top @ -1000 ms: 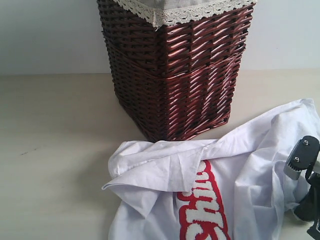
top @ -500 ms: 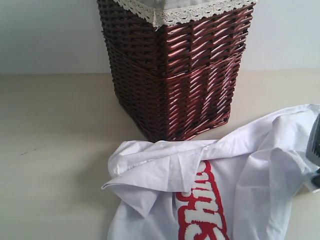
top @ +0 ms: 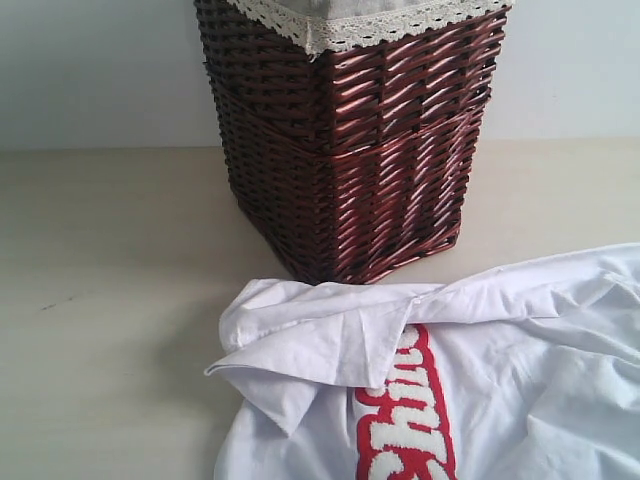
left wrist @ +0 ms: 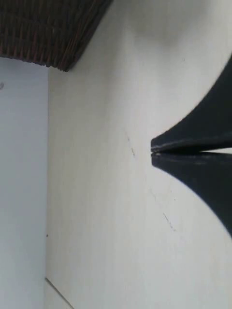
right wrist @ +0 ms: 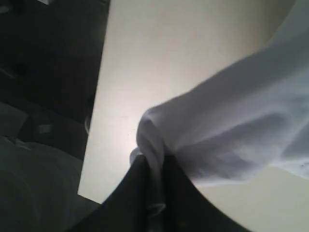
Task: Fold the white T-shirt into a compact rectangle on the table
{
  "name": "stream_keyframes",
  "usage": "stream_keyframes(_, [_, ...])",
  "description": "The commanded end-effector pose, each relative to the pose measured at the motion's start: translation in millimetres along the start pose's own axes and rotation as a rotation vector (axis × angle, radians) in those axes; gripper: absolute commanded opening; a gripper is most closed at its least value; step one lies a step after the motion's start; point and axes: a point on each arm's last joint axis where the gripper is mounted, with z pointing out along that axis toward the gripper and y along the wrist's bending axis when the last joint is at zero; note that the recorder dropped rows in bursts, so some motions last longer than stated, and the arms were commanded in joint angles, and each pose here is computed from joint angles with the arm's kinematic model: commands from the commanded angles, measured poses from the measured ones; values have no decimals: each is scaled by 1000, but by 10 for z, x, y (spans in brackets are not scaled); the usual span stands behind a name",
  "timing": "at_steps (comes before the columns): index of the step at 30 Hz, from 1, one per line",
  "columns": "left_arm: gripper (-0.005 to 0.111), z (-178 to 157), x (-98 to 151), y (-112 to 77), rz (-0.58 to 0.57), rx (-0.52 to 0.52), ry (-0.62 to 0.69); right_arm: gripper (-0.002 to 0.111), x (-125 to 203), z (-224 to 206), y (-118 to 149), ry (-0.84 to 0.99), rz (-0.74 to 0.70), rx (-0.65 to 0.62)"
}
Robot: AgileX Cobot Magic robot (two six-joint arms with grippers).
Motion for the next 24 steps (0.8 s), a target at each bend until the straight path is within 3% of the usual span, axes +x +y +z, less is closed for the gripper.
stream_keyframes(1, [0,-8,-20,-1,4,2,-16,13,58,-3,32,63,58,-40])
stream_keyframes(3, [0,-8,-20,-1,4,2,-16,33,148,2,30,160,41,-66])
stream_keyframes(5, [0,-8,-20,-1,4,2,-16,45,175,4,27,188,26,-75])
stream_keyframes(8, [0,-8,-20,-1,4,2,-16,47,171,-1,6,186,56,-37])
stream_keyframes(10, [0,-8,-20,-1,4,2,-16,45,148,-14,-134,152,125,140])
stream_keyframes(11, [0,-8,-20,-1,4,2,-16,43,52,-25,-294,17,246,299])
stream_keyframes(12, [0,-8,-20,-1,4,2,-16,42,-22,-35,-399,-97,336,377])
stream_keyframes(16, [0,-8,-20,-1,4,2,-16,36,-277,-21,-748,-529,649,440])
stream_keyframes(20, [0,-8,-20,-1,4,2,-16,24,-133,34,-1040,-585,1025,599])
stream_keyframes(24, [0,-8,-20,-1,4,2,-16,12,104,74,-1089,-631,1356,701])
